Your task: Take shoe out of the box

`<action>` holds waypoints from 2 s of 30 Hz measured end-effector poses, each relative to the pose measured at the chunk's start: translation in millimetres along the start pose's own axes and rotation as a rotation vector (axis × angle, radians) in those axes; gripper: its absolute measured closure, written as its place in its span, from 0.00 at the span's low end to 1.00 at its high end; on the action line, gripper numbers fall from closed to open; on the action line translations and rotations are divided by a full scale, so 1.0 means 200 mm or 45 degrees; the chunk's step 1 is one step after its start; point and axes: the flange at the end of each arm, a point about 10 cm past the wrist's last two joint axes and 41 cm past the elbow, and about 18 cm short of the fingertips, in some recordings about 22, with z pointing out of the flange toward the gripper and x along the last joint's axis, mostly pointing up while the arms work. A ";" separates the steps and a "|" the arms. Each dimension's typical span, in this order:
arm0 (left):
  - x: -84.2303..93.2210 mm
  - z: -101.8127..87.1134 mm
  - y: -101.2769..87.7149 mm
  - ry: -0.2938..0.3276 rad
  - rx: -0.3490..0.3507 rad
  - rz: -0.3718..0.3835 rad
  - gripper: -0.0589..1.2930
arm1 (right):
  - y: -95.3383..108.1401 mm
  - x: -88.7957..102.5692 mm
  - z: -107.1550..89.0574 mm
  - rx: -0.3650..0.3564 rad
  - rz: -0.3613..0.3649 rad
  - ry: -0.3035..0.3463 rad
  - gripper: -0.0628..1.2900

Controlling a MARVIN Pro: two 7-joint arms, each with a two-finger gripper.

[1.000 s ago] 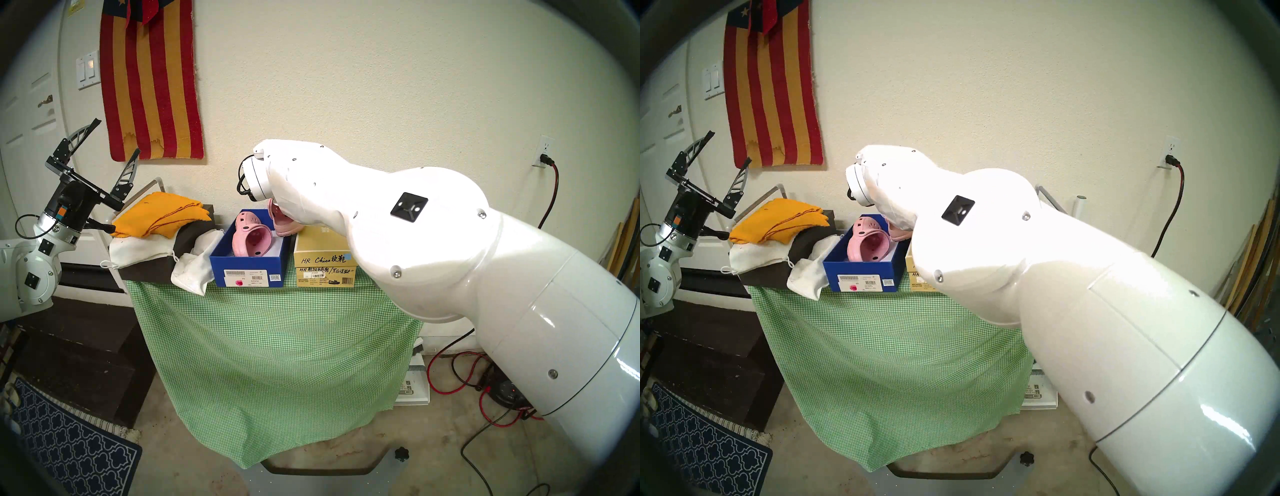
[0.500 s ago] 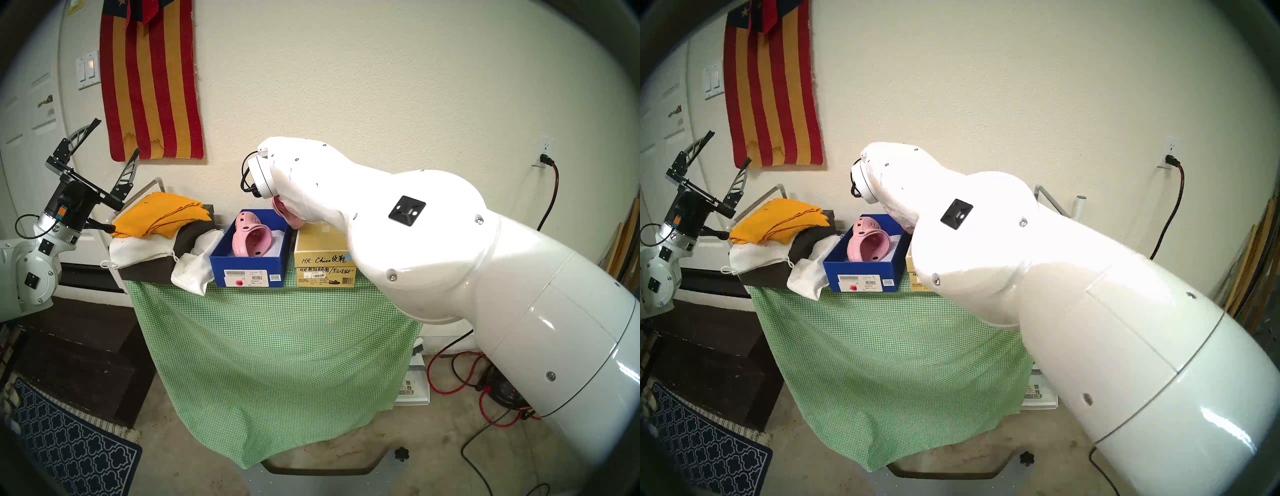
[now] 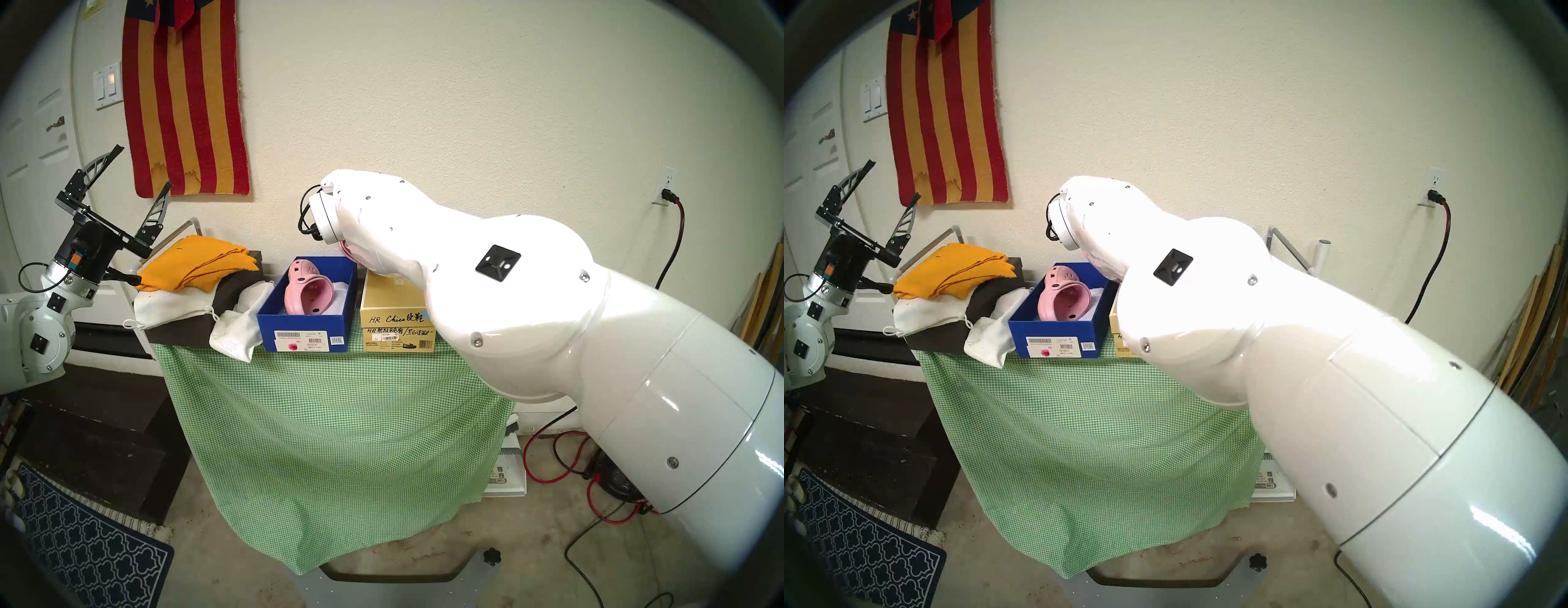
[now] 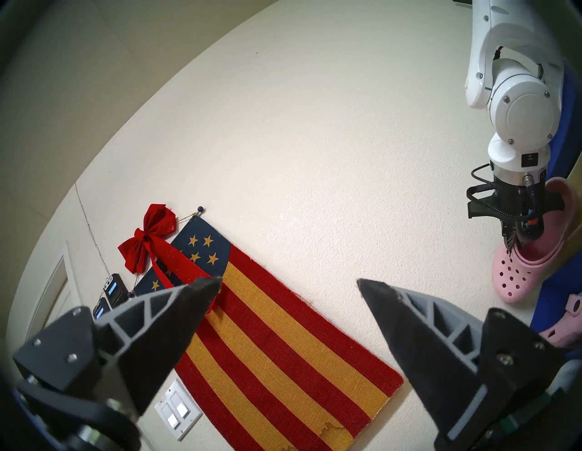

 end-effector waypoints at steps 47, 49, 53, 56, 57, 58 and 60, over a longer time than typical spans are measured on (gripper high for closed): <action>0.00 0.00 0.00 0.001 0.001 0.001 0.05 | 0.01 -0.25 -0.20 0.302 0.097 -0.605 0.96; 0.00 0.00 0.00 0.001 0.001 0.000 0.05 | -0.02 -0.26 -0.19 0.319 0.093 -0.601 0.96; 0.00 0.00 0.00 0.001 0.001 0.000 0.05 | -0.08 -0.28 -0.18 0.366 0.082 -0.581 0.94; 0.00 0.00 0.00 0.001 0.001 0.001 0.05 | -0.13 -0.29 -0.17 0.404 0.080 -0.563 0.69; 0.00 0.00 0.00 0.000 0.001 0.001 0.05 | -0.16 -0.29 -0.17 0.434 0.084 -0.544 0.63; 0.00 0.00 0.00 0.001 0.001 0.001 0.05 | -0.18 -0.30 -0.17 0.453 0.088 -0.531 0.64; 0.00 0.00 0.00 0.001 0.001 0.001 0.05 | -0.21 -0.30 -0.17 0.483 0.093 -0.508 0.67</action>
